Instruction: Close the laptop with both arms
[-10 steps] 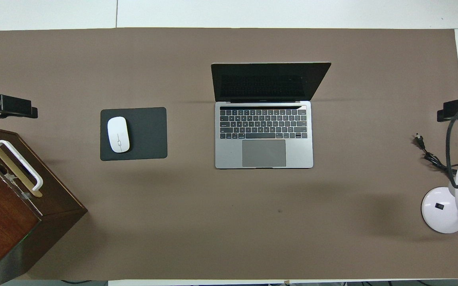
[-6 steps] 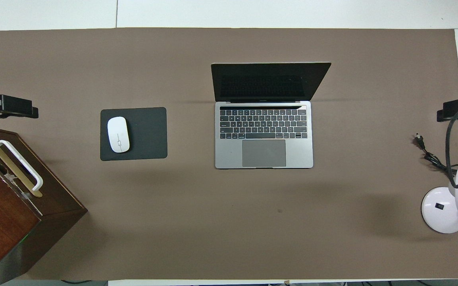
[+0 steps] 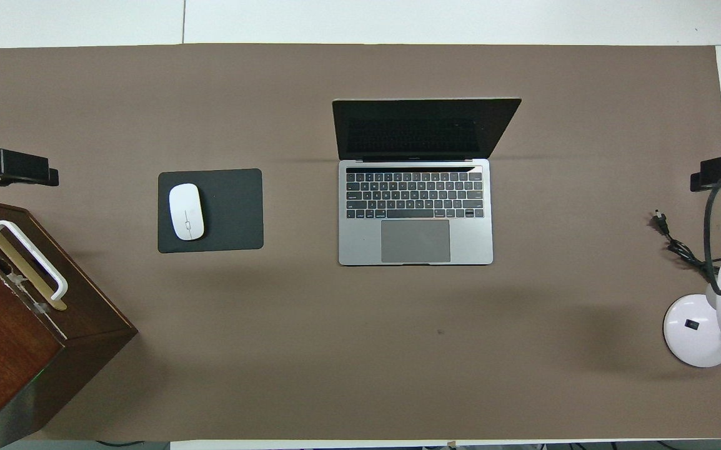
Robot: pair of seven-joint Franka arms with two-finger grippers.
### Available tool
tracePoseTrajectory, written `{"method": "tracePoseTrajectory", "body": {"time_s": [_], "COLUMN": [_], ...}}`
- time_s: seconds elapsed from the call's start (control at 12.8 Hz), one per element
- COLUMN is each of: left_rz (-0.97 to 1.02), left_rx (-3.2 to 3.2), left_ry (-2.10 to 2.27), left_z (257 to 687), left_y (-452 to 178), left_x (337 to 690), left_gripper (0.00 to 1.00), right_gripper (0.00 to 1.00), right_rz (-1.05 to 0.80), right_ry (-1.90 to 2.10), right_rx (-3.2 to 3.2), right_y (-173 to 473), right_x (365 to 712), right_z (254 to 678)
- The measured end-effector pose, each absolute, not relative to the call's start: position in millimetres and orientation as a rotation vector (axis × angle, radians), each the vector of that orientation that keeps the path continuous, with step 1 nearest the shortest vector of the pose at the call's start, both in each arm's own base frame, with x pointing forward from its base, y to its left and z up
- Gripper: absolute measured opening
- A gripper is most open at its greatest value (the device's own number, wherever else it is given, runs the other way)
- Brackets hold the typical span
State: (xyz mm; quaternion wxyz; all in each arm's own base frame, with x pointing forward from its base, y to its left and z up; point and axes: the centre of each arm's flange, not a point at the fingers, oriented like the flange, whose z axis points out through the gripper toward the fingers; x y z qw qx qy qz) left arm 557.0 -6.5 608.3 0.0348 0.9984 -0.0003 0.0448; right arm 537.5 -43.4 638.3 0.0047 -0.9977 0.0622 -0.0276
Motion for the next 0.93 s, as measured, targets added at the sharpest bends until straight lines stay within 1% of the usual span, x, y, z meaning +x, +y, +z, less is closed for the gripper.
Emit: {"method": "tracePoseTrajectory", "body": {"time_s": [0.16,0.54,0.93], "left_rz": [0.137,0.152,0.175], "left_rx": [3.069,3.068,3.068], "left_ry": [-0.003,0.002,0.006], "left_z": [608,609,611], "left_y": [-7,-5,-4], "left_x": [557,558,559], "left_gripper": [1.0,1.0,1.0], "right_gripper": [1.0,1.0,1.0], "right_rz": [-0.102,-0.229,-0.321], "right_ry": [0.2,0.191,0.207], "right_rx": [-3.124,-3.12,-3.118], "right_y": [-45,-43,-49], "right_x": [538,548,577], "right_z": [639,645,647]}}
